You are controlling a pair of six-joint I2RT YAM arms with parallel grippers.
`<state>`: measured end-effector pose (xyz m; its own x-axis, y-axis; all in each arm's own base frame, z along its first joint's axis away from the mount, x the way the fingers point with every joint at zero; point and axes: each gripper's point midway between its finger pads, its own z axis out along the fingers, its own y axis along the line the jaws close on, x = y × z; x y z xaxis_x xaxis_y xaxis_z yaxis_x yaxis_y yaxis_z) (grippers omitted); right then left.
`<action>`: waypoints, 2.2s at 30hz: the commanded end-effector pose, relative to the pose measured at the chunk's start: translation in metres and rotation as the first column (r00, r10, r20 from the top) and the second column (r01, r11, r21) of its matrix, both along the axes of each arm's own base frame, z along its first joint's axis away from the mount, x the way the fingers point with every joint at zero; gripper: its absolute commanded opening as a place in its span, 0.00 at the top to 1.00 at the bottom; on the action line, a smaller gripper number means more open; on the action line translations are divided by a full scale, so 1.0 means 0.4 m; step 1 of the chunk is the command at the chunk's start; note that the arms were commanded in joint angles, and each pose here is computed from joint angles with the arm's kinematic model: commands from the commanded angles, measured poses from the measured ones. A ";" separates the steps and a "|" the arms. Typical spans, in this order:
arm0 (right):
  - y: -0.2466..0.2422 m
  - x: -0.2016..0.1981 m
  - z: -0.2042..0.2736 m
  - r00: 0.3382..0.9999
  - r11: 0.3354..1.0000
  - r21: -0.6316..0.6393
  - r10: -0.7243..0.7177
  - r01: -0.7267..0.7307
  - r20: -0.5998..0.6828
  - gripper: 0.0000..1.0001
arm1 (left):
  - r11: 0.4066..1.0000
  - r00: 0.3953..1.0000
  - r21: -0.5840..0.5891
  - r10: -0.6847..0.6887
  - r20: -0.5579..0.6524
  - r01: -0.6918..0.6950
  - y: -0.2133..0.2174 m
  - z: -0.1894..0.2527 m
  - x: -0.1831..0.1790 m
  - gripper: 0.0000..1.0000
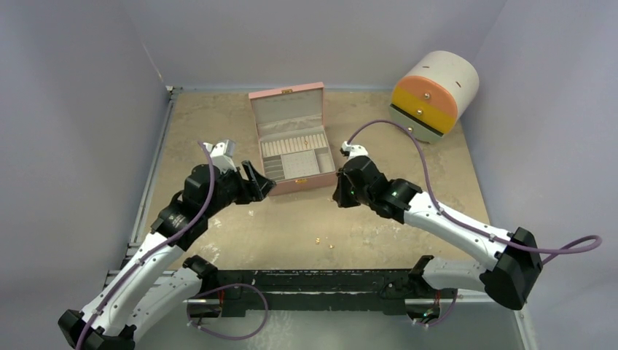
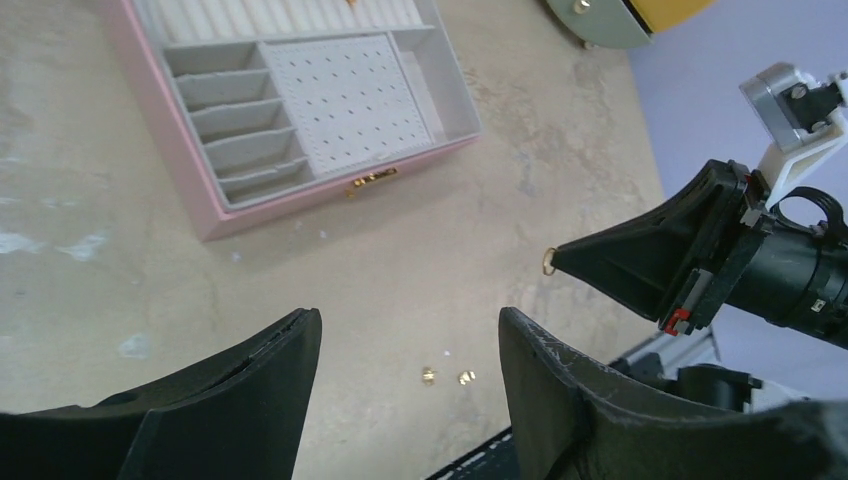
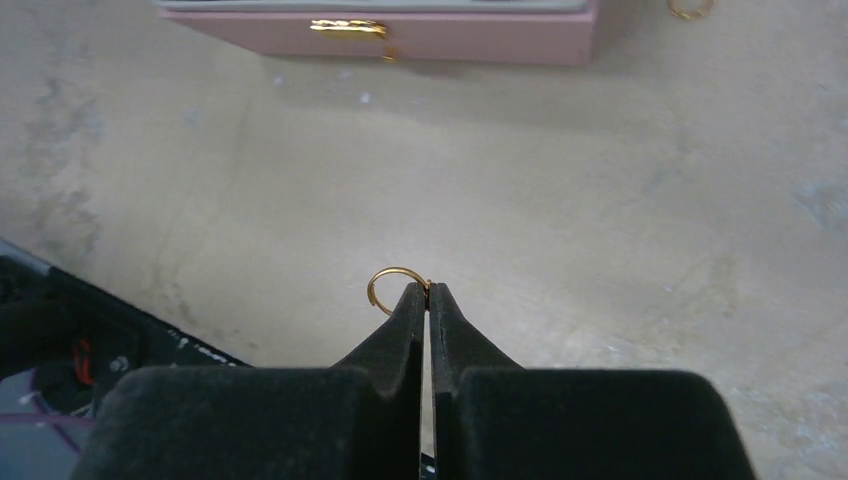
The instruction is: Organize the mixed jewelry
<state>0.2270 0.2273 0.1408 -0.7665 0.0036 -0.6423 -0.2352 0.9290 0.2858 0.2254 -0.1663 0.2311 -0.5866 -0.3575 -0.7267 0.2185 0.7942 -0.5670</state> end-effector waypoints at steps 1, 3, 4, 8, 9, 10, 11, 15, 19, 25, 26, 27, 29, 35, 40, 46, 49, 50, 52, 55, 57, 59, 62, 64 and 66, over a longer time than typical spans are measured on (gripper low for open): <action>0.100 0.012 0.120 0.989 0.987 0.113 0.099 -0.111 0.109 1.00 | 0.974 0.994 -0.200 -0.105 0.019 0.106 -0.080 0.040 -0.012 0.36; 0.131 0.006 0.152 0.982 0.976 0.150 0.139 -0.158 0.130 1.00 | 0.962 0.992 -0.242 -0.128 0.012 0.127 -0.097 0.035 -0.016 0.37; 0.146 0.001 0.164 0.977 0.969 0.167 0.162 -0.183 0.136 1.00 | 0.955 0.991 -0.263 -0.136 0.018 0.136 -0.105 0.039 -0.015 0.38; 0.184 -0.006 0.190 0.964 0.950 0.190 0.226 -0.250 0.140 1.00 | 0.941 0.989 -0.306 -0.149 0.018 0.147 -0.118 0.036 -0.017 0.40; 0.193 -0.008 0.197 0.961 0.945 0.195 0.238 -0.263 0.145 1.00 | 0.938 0.988 -0.313 -0.151 0.017 0.148 -0.121 0.035 -0.016 0.40; 0.200 -0.007 0.204 0.958 0.943 0.197 0.243 -0.270 0.150 1.00 | 0.935 0.988 -0.319 -0.156 0.017 0.153 -0.124 0.034 -0.016 0.41; 0.211 -0.010 0.211 0.954 0.935 0.209 0.258 -0.287 0.153 1.00 | 0.934 0.987 -0.322 -0.160 0.015 0.156 -0.126 0.033 -0.016 0.42; 0.256 -0.023 0.234 0.935 0.903 0.248 0.320 -0.350 0.155 1.00 | 0.931 0.985 -0.324 -0.173 0.008 0.166 -0.134 0.026 -0.014 0.45; 0.291 -0.034 0.257 0.921 0.877 0.285 0.352 -0.387 0.167 1.00 | 0.926 0.984 -0.336 -0.179 0.011 0.172 -0.137 0.030 -0.017 0.49; 0.313 -0.033 0.280 0.918 0.867 0.305 0.355 -0.393 0.176 1.00 | 0.920 0.981 -0.344 -0.194 0.011 0.186 -0.140 0.032 -0.025 0.54; 0.316 -0.031 0.283 0.918 0.867 0.305 0.354 -0.394 0.180 1.00 | 0.920 0.981 -0.343 -0.196 0.010 0.188 -0.141 0.030 -0.025 0.55; 0.319 -0.030 0.286 0.918 0.867 0.305 0.352 -0.393 0.182 1.00 | 0.920 0.980 -0.343 -0.198 0.010 0.189 -0.141 0.029 -0.025 0.56; 0.322 -0.026 0.289 0.920 0.870 0.305 0.346 -0.388 0.184 1.00 | 0.918 0.979 -0.346 -0.202 0.010 0.193 -0.143 0.031 -0.026 0.58; 0.336 -0.018 0.292 0.920 0.874 0.294 0.346 -0.387 0.183 1.00 | 0.908 0.976 -0.364 -0.218 0.013 0.208 -0.152 0.036 -0.029 0.63; 0.349 -0.017 0.294 0.917 0.872 0.289 0.354 -0.396 0.186 1.00 | 0.898 0.974 -0.380 -0.225 0.035 0.221 -0.158 0.049 -0.026 0.68; 0.351 -0.018 0.296 0.917 0.873 0.287 0.351 -0.394 0.192 1.00 | 0.898 0.974 -0.380 -0.225 0.034 0.221 -0.158 0.048 -0.027 0.77; 0.349 -0.019 0.298 0.917 0.873 0.289 0.348 -0.393 0.197 1.00 | 0.899 0.974 -0.378 -0.226 0.031 0.221 -0.158 0.044 -0.026 0.80; 0.348 -0.019 0.297 0.918 0.874 0.289 0.345 -0.391 0.197 1.00 | 0.900 0.974 -0.377 -0.225 0.031 0.220 -0.158 0.043 -0.026 0.81; 0.345 -0.019 0.303 0.918 0.873 0.294 0.339 -0.388 0.205 1.00 | 0.901 0.974 -0.375 -0.226 0.027 0.219 -0.158 0.039 -0.026 0.82; 0.340 -0.018 0.309 0.920 0.875 0.296 0.330 -0.383 0.213 1.00 | 0.902 0.974 -0.373 -0.226 0.026 0.219 -0.157 0.036 -0.026 0.88; 0.338 -0.016 0.310 0.921 0.877 0.296 0.325 -0.379 0.215 1.00 | 0.902 0.974 -0.372 -0.226 0.028 0.220 -0.158 0.037 -0.026 0.91; 0.337 -0.017 0.309 0.921 0.878 0.294 0.325 -0.378 0.215 1.00 | 0.901 0.973 -0.372 -0.228 0.028 0.222 -0.158 0.037 -0.027 0.94; 0.336 -0.017 0.306 0.922 0.879 0.294 0.324 -0.376 0.211 1.00 | 0.901 0.973 -0.372 -0.228 0.027 0.222 -0.158 0.037 -0.027 1.00; 0.337 -0.019 0.309 0.922 0.877 0.298 0.325 -0.378 0.212 1.00 | 0.900 0.973 -0.373 -0.230 0.028 0.224 -0.158 0.038 -0.028 1.00; 0.336 -0.021 0.311 0.920 0.874 0.301 0.327 -0.382 0.217 1.00 | 0.900 0.973 -0.375 -0.227 0.034 0.223 -0.157 0.043 -0.028 1.00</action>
